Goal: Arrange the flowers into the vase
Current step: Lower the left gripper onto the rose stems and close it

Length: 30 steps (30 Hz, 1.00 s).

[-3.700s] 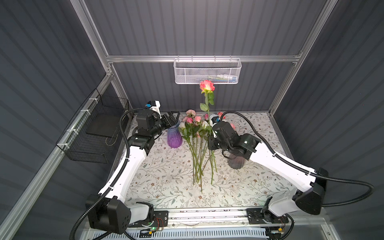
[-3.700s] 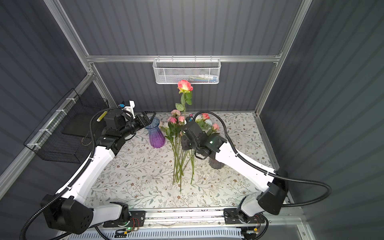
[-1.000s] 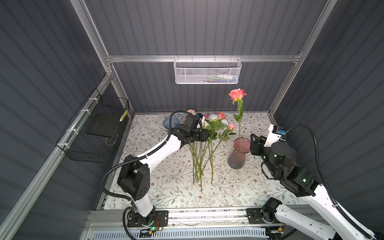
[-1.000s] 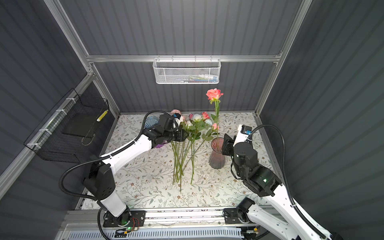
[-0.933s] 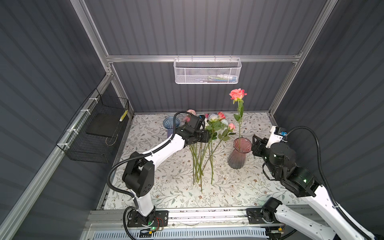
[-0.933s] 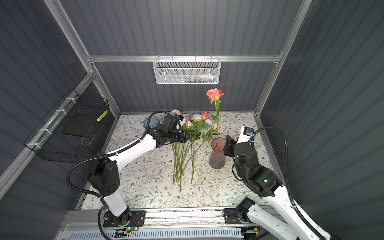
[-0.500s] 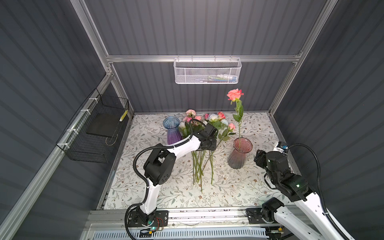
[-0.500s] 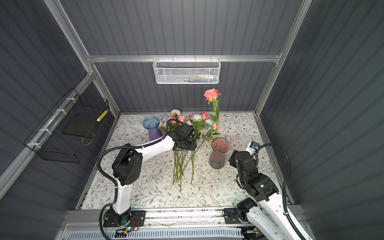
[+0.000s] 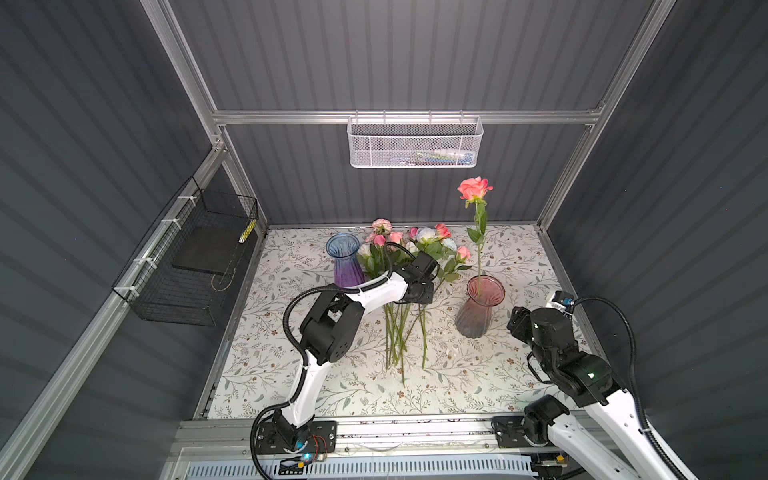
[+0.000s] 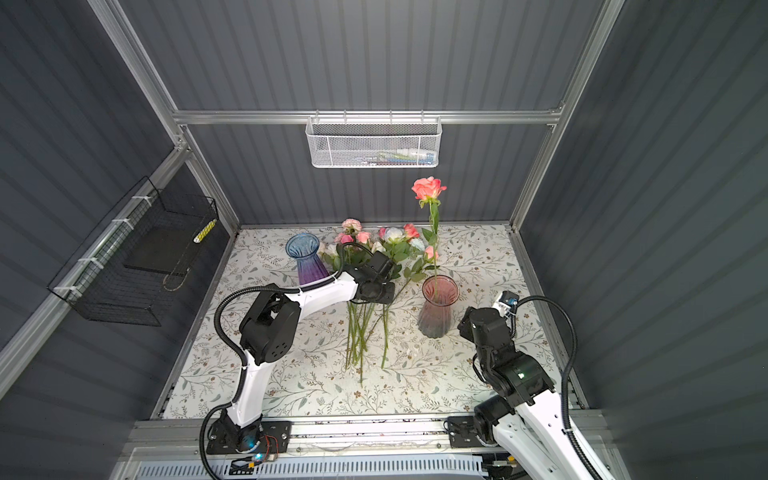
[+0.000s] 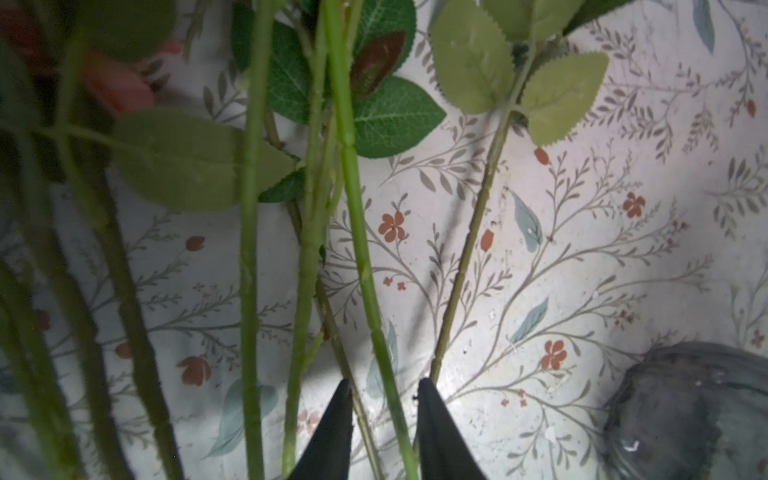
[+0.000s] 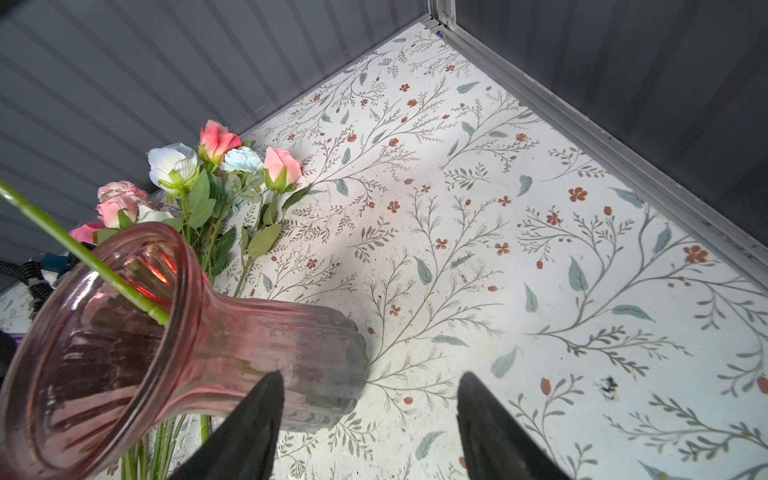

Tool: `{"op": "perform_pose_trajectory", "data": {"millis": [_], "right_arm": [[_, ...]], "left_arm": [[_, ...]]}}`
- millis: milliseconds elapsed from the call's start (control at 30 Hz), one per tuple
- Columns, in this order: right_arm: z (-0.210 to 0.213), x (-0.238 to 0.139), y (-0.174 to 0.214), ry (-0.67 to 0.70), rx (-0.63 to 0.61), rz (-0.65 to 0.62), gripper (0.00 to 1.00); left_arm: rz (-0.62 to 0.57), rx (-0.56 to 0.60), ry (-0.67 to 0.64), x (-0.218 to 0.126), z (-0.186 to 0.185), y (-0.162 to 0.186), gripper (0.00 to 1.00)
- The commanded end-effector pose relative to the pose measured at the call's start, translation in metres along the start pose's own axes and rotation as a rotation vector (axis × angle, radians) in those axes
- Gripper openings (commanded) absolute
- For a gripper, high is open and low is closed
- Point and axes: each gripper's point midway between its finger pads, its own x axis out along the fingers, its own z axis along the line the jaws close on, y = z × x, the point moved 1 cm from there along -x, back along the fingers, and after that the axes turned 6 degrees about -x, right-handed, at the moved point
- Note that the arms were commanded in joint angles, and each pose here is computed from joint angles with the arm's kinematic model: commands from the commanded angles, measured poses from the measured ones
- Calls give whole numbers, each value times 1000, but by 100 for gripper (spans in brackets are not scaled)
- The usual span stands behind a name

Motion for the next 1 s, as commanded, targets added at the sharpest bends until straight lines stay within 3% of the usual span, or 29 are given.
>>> {"op": "perform_pose_trajectory", "data": {"millis": [0,67,200,300,633,967], "right_arm": [[-5,-1,4,9,-3,4,68],[-6,-2,3,8,-5,2,68],[-6,-4,2,5,-5,-6,68],[-8,-5,3,11,-8,-4,68],[-10,-2,8,13,-11,0,68],[-6,-5,-1,-3,-13,-20,68]], "left_arm": [[-26,12,1,-2,-5,-11,21],[-34,20,12,-5,-8,-13,22],[-38,40,32,-3,-12,-15,36],[-27,47,6,4,-8,-14,37],[-37,80,-32,15,-5,-21,16],[-77,58,16,-14,-8,-37,1]]}}
